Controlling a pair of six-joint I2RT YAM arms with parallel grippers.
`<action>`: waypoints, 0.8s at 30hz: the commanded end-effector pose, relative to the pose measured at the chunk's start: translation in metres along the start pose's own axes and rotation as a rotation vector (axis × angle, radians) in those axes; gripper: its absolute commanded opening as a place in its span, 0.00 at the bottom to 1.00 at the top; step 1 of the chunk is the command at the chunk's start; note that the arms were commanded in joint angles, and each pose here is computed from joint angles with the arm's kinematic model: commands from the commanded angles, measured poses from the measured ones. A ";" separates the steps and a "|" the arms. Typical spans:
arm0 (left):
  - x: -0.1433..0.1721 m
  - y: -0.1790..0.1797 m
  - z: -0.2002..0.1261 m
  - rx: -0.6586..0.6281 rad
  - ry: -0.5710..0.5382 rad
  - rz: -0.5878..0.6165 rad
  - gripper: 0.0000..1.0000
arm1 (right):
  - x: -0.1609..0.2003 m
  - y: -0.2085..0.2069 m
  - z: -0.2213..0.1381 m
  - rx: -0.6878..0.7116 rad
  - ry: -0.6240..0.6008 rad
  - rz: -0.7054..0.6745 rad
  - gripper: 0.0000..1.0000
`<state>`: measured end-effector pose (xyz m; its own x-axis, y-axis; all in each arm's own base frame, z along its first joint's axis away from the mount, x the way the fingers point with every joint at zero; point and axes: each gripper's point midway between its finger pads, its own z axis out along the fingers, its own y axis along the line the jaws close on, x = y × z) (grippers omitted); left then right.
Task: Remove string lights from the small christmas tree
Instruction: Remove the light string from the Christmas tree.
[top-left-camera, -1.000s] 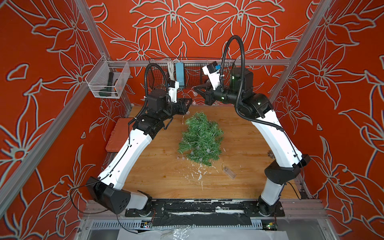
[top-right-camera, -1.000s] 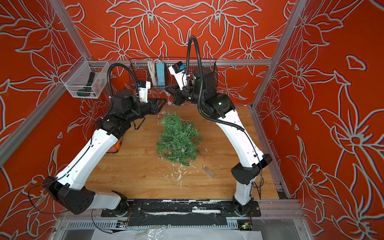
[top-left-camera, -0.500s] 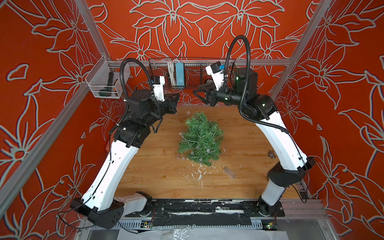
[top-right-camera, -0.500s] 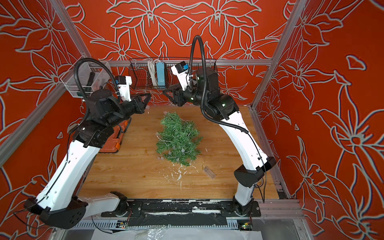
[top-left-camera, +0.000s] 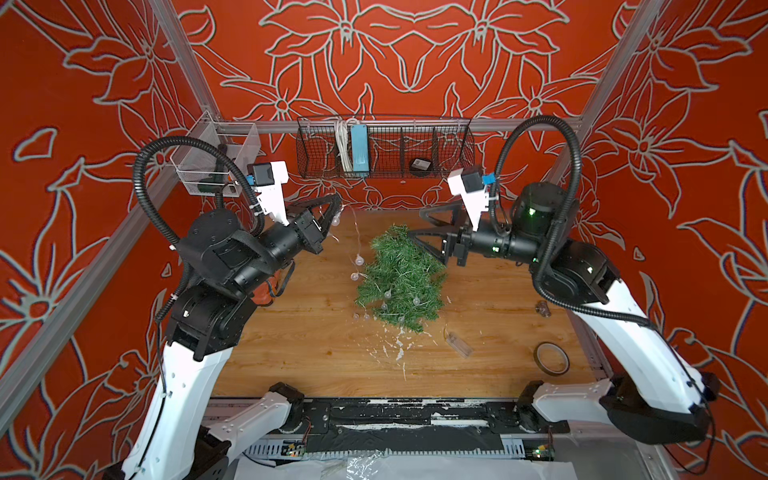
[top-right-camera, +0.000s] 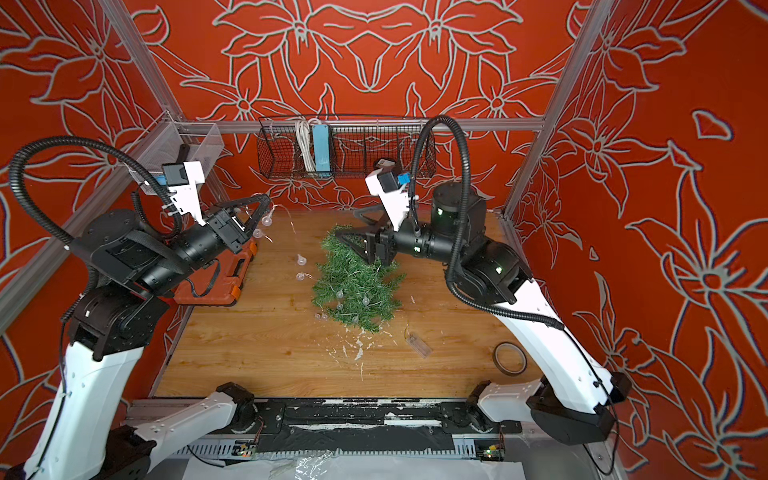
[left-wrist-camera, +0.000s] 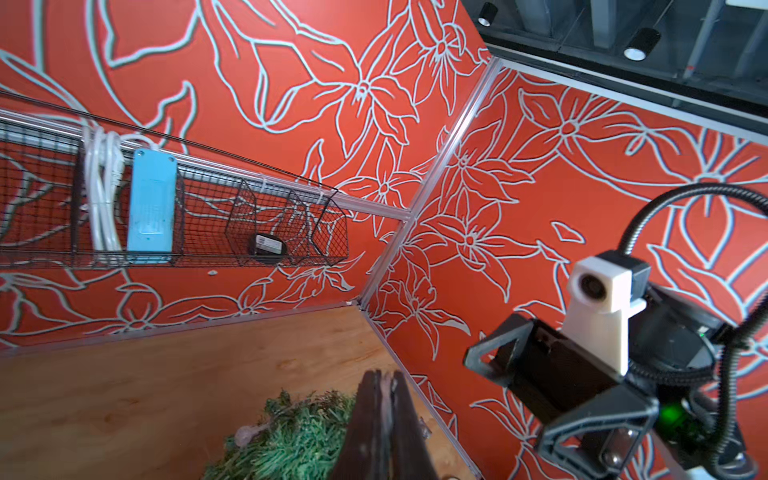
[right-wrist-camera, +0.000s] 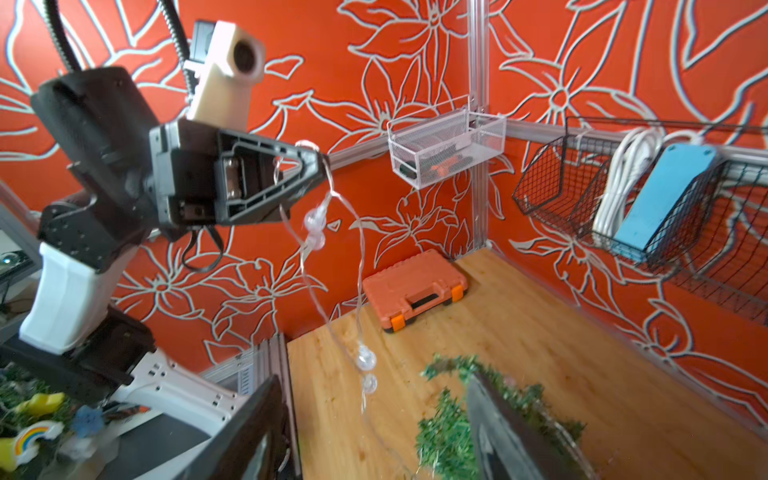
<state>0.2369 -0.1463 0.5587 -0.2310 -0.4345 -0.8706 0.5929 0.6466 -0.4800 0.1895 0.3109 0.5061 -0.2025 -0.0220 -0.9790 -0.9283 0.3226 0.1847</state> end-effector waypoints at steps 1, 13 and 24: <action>-0.006 -0.027 -0.009 0.110 0.010 -0.040 0.00 | 0.023 0.002 0.006 0.039 0.018 -0.042 0.72; -0.018 -0.060 -0.026 0.230 0.024 -0.089 0.00 | 0.108 0.007 0.049 0.075 0.148 -0.205 0.82; -0.024 -0.071 -0.032 0.276 0.012 -0.095 0.00 | 0.123 0.016 0.080 -0.013 0.203 -0.223 0.80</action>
<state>0.1891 -0.1625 0.5929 -0.3371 -0.4626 -0.8200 0.7118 0.4448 -0.5436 0.1800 0.3807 0.3703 -0.0971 -0.3017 -0.9485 -0.9459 0.3244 -0.0063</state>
